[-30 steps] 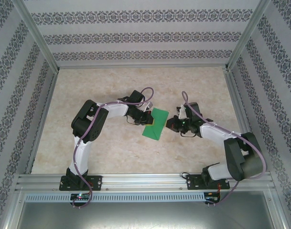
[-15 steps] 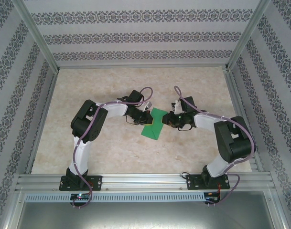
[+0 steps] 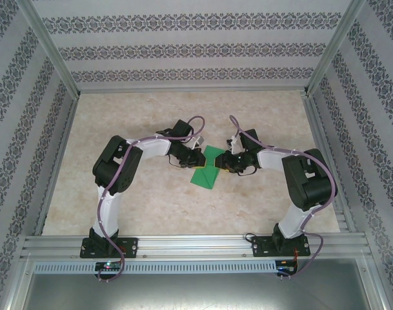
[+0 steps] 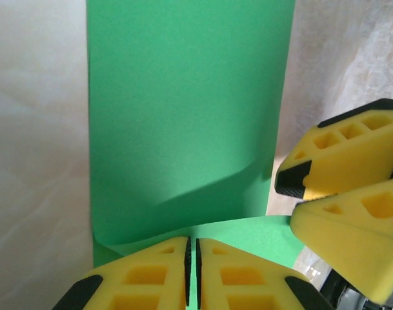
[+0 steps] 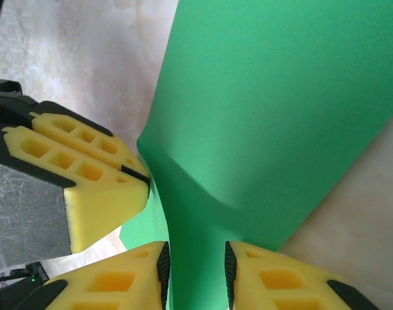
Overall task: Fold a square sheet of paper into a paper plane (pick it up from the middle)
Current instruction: Turn over the paper at the center of the table.
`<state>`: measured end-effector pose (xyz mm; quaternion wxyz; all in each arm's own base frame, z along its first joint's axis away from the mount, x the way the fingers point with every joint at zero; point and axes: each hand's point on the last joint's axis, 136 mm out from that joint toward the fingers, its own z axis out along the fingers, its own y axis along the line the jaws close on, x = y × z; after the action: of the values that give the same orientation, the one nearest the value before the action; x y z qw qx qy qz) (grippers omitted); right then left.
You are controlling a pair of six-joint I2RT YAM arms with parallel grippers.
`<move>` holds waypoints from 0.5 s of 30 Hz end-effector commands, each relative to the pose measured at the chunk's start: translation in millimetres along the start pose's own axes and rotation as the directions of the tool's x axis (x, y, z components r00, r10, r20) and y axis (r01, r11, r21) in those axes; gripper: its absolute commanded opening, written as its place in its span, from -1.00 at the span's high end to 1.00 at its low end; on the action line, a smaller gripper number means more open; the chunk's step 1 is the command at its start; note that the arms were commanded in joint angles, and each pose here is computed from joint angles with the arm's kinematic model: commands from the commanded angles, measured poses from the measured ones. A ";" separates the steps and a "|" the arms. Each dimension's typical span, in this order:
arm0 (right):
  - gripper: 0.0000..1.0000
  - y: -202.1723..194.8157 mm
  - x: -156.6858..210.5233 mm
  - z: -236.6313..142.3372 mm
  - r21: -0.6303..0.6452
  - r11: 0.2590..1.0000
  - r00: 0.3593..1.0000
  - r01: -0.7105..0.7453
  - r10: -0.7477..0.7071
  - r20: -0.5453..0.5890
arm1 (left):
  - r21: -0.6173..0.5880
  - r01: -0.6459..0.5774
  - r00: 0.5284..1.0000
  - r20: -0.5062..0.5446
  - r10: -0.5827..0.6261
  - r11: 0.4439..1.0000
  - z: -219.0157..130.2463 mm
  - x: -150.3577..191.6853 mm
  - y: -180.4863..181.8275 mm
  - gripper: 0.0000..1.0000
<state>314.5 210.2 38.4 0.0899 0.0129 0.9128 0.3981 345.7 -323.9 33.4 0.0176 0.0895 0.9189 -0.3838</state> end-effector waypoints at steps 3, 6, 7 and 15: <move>0.43 18.6 5.7 6.4 -0.068 0.997 0.998 0.047 -0.049 -0.034 | -0.017 -0.037 0.998 0.041 0.038 0.999 -27.7 -9.4 -16.9 0.61; 0.47 22.2 11.1 9.9 -0.086 0.995 0.998 0.046 -0.050 -0.042 | -0.052 -0.054 0.996 0.067 0.058 0.997 -41.1 -9.3 -20.0 0.39; 0.48 22.0 12.5 10.8 -0.086 0.995 0.998 0.045 -0.049 -0.045 | -0.070 -0.058 0.995 0.081 0.063 0.996 -46.3 -9.0 -19.1 0.30; 0.68 25.8 22.1 24.4 -0.121 0.992 0.997 0.037 -0.045 -0.069 | -0.077 -0.016 0.978 0.208 0.032 0.997 -69.5 -2.5 -13.1 -0.22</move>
<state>302.5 239.8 40.8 0.0768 -0.0211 0.8980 0.4328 344.4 -297.5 98.1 0.1061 0.0901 0.9215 -0.3625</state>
